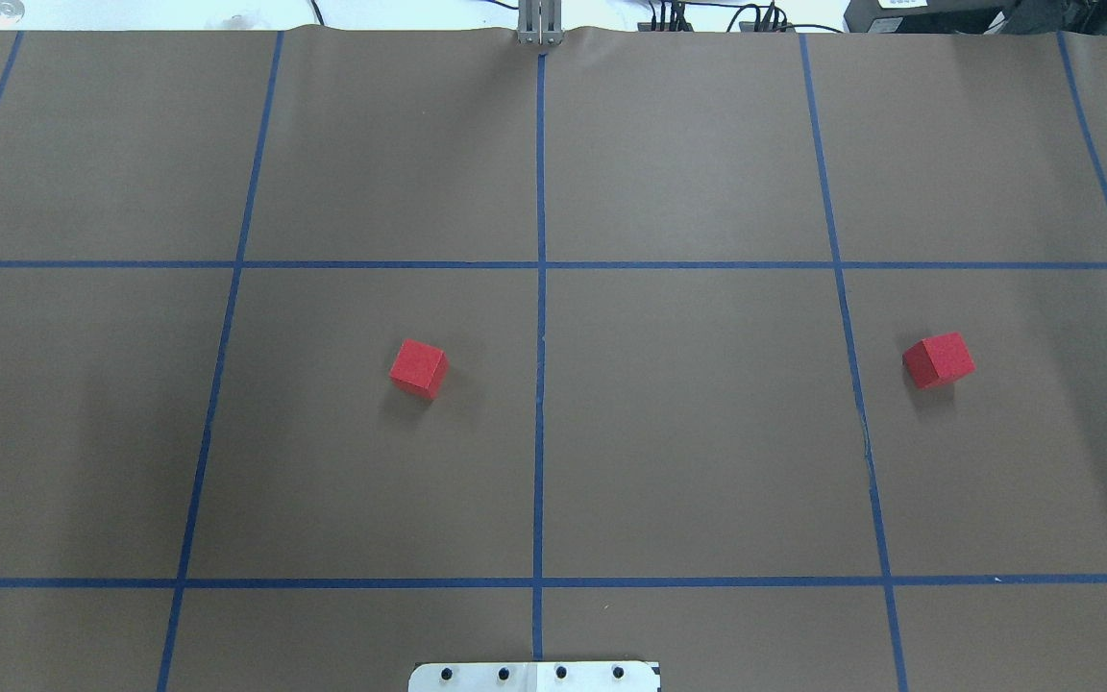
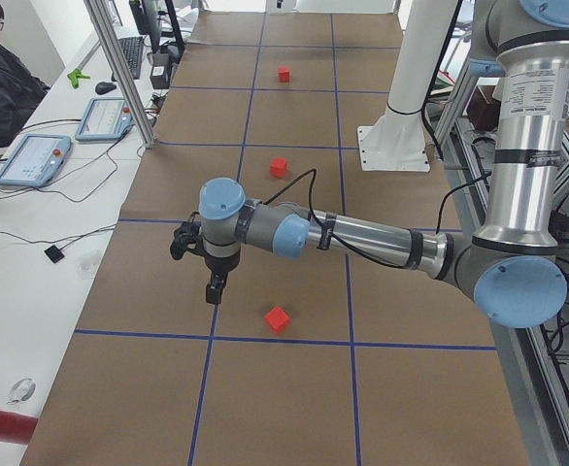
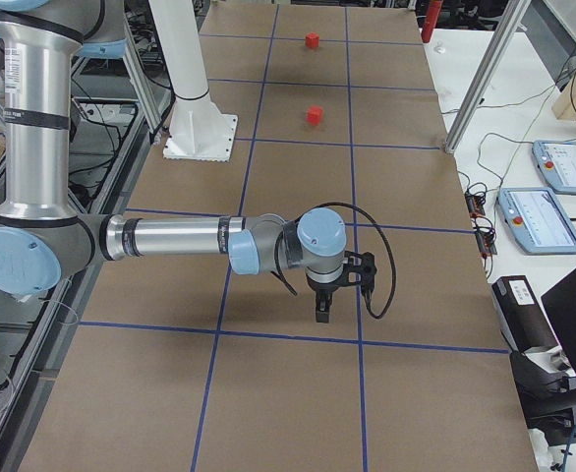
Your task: Form red blocks into L shape at center
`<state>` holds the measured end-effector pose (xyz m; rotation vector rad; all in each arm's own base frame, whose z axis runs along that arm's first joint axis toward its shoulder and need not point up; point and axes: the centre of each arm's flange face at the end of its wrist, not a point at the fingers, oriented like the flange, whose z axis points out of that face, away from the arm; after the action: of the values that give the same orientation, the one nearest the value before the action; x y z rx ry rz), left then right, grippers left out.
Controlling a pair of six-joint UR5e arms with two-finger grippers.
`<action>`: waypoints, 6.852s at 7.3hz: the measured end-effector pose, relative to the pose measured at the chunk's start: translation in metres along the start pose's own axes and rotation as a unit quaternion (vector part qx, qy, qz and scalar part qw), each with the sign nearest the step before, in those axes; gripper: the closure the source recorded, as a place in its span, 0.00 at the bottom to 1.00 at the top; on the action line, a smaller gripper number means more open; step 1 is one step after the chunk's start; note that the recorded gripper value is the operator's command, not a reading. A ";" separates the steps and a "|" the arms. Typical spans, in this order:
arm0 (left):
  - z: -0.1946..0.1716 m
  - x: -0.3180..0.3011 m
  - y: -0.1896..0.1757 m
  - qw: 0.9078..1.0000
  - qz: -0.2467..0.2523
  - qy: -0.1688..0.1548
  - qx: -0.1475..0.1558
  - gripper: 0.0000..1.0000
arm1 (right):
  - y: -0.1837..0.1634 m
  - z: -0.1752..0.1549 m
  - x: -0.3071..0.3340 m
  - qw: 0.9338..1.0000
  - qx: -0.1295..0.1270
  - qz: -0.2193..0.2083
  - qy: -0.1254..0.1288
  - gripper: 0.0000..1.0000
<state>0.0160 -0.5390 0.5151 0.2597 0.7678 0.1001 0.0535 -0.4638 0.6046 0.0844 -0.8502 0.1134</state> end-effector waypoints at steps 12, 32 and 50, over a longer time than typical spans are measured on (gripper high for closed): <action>0.119 0.531 0.029 0.996 -0.034 0.082 0.031 0.00 | -0.017 0.004 -0.023 1.000 -0.003 -0.016 -0.006 0.01; 0.150 0.663 -0.046 0.997 -0.073 0.021 0.022 1.00 | -0.022 0.004 -0.025 1.000 0.000 -0.018 -0.005 0.01; 0.094 0.637 -0.094 0.994 -0.098 0.031 0.037 0.00 | -0.023 0.038 -0.084 0.995 0.002 -0.095 -0.016 0.01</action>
<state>0.5379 -0.5309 0.1259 0.2502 0.8563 -0.1066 -0.0263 -0.4967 0.5658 0.1710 -0.8696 -0.0650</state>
